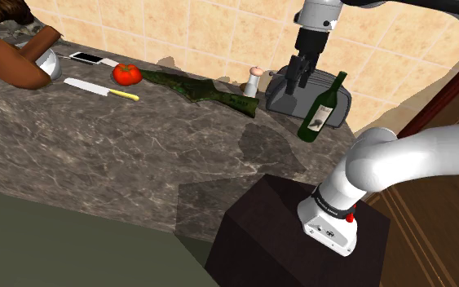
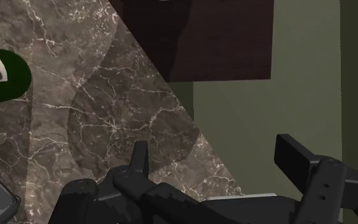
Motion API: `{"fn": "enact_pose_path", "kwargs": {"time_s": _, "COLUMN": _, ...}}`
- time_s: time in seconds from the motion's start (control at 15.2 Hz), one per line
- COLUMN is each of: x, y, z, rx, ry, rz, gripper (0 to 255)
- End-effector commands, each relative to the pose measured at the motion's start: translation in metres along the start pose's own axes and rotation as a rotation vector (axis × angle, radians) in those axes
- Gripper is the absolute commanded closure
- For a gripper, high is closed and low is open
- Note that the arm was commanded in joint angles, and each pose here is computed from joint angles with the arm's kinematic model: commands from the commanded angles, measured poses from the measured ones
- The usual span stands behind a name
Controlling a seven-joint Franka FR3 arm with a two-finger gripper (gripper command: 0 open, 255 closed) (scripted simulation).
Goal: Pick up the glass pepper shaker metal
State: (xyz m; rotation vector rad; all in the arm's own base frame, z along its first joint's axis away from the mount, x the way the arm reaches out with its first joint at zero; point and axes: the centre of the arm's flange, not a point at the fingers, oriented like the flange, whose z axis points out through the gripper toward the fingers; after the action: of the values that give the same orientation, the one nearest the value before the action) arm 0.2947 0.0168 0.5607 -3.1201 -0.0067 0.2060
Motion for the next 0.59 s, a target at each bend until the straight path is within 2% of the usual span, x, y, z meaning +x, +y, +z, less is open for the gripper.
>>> {"fn": "enact_pose_path", "kwargs": {"time_s": 0.0, "x": 0.000, "y": 0.000, "z": 0.000, "rx": 0.000, "ry": 0.000, "rz": 0.000, "gripper": 0}}
{"fn": "enact_pose_path", "kwargs": {"time_s": 0.53, "x": 0.067, "y": 0.078, "z": 0.013, "rx": -0.010, "ry": 0.009, "rz": -0.060, "gripper": 0}}
